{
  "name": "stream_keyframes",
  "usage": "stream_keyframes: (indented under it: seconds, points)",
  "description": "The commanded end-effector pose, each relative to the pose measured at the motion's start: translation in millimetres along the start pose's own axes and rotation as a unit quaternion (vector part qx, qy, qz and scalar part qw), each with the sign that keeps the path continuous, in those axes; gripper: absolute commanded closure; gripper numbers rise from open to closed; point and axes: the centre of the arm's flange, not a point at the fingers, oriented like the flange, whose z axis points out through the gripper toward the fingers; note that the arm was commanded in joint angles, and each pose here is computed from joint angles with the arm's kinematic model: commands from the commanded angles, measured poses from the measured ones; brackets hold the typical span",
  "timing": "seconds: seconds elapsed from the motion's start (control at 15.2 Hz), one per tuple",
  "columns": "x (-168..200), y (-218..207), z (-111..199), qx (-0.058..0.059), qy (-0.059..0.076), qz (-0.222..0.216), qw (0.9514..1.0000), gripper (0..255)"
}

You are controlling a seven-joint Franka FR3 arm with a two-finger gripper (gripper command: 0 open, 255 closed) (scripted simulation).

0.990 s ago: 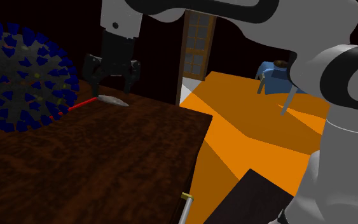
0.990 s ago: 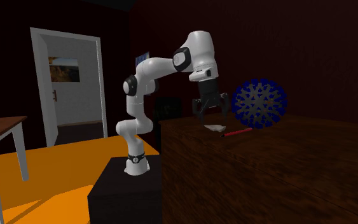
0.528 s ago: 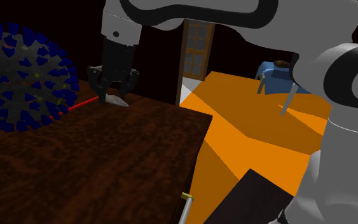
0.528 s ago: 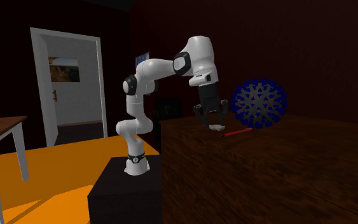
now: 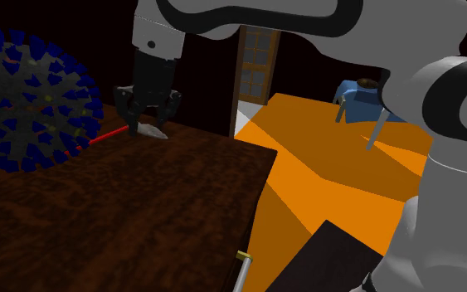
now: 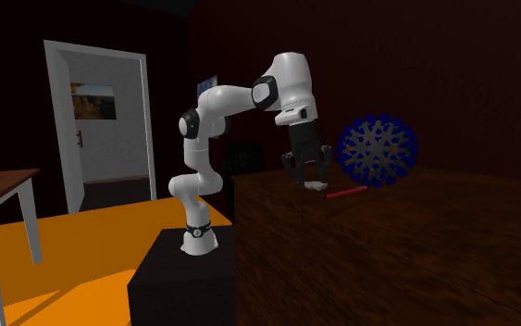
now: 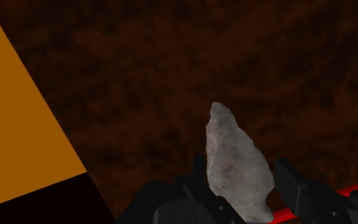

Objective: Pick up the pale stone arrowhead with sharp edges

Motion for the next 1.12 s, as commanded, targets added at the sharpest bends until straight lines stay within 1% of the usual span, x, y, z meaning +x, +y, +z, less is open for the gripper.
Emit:
stream_keyframes:
  seconds: [0.0, 0.92, 1.06]
  points:
    - [0.4, -1.4, -2.7, -0.001, -0.003, 0.000, 1.0000, 255]
    - [9.1, -14.2, -75.0, -0.001, -0.003, 0.000, 1.0000, 255]
    - [9.2, -14.3, -75.8, -0.001, -0.003, 0.000, 1.0000, 255]
